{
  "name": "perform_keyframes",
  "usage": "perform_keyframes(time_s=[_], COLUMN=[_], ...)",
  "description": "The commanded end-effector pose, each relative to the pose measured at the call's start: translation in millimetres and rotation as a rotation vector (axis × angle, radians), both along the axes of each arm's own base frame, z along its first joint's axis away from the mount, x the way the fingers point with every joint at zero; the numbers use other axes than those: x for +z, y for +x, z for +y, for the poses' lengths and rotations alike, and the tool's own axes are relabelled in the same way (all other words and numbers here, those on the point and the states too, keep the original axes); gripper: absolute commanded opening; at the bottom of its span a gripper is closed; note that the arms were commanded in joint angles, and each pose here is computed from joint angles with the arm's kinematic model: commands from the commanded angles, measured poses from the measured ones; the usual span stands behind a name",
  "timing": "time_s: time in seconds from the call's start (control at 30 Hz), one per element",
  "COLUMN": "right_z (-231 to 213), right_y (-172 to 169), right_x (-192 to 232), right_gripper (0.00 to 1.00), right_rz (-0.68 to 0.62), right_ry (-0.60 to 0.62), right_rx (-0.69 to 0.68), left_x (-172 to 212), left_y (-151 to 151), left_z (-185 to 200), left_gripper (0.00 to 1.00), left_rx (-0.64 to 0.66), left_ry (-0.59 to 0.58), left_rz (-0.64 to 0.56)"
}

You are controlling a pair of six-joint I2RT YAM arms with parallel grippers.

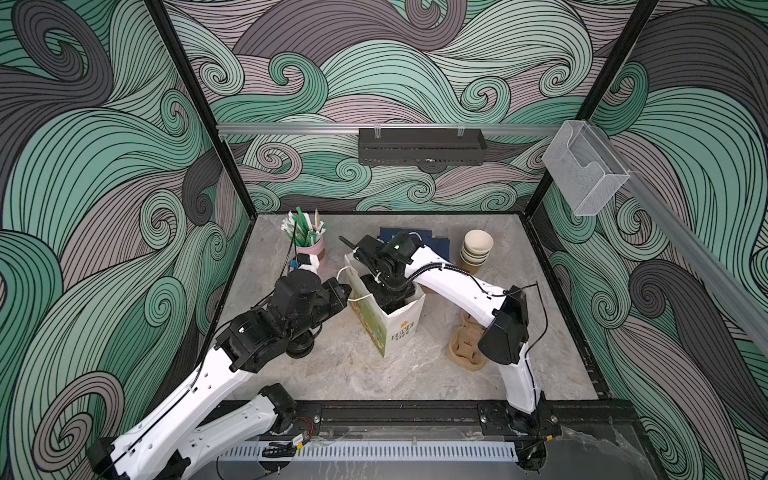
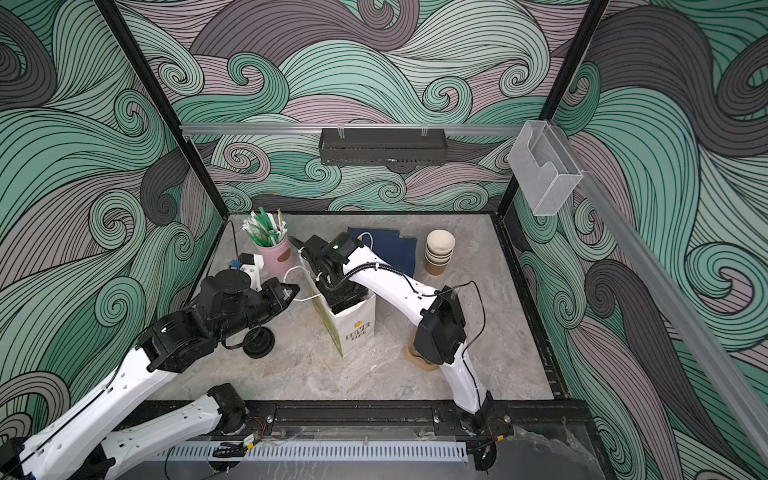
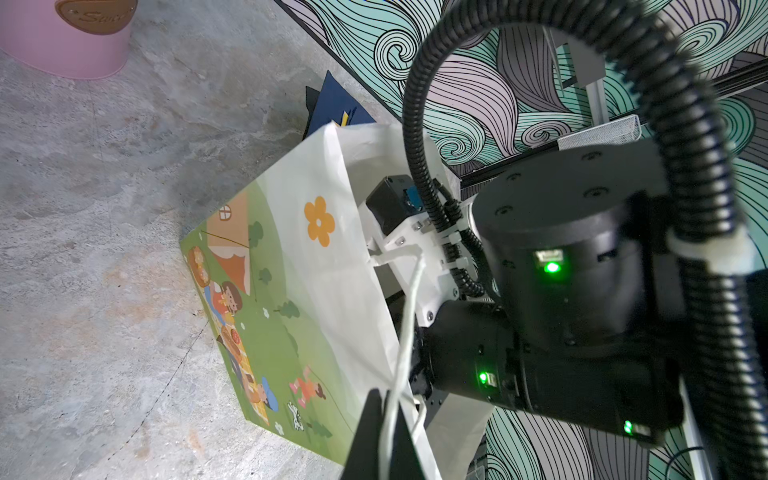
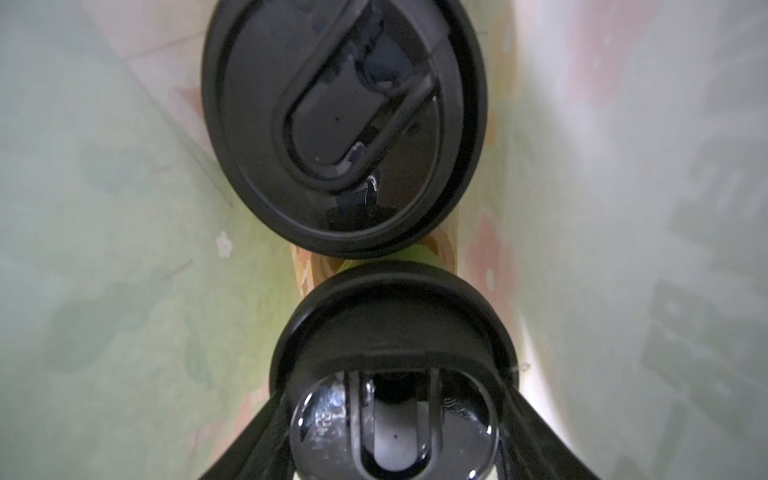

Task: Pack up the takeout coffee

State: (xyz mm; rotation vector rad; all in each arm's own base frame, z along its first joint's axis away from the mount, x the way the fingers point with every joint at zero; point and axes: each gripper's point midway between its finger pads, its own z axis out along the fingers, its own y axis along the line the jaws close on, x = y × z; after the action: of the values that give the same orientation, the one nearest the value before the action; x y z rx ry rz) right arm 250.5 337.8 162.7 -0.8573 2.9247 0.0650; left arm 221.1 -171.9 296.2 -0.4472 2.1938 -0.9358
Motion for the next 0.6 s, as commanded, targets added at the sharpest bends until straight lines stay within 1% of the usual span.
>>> perform_keyframes(time_s=[0.0,0.57], right_z=[9.3,10.1], right_y=[-0.1,-1.5], right_x=[-31.7,-54.4], right_gripper=[0.58,0.57], right_rz=[0.055,0.084], right_ry=[-0.006,-0.031], right_rx=[0.002,0.010], left_x=[11.3,8.1], left_y=[0.4,1.8], left_z=[2.1,0.0], left_gripper=[0.00,0.00], left_rx=[0.005,0.002], left_ry=[0.001,0.006], left_rz=[-0.025,-0.017])
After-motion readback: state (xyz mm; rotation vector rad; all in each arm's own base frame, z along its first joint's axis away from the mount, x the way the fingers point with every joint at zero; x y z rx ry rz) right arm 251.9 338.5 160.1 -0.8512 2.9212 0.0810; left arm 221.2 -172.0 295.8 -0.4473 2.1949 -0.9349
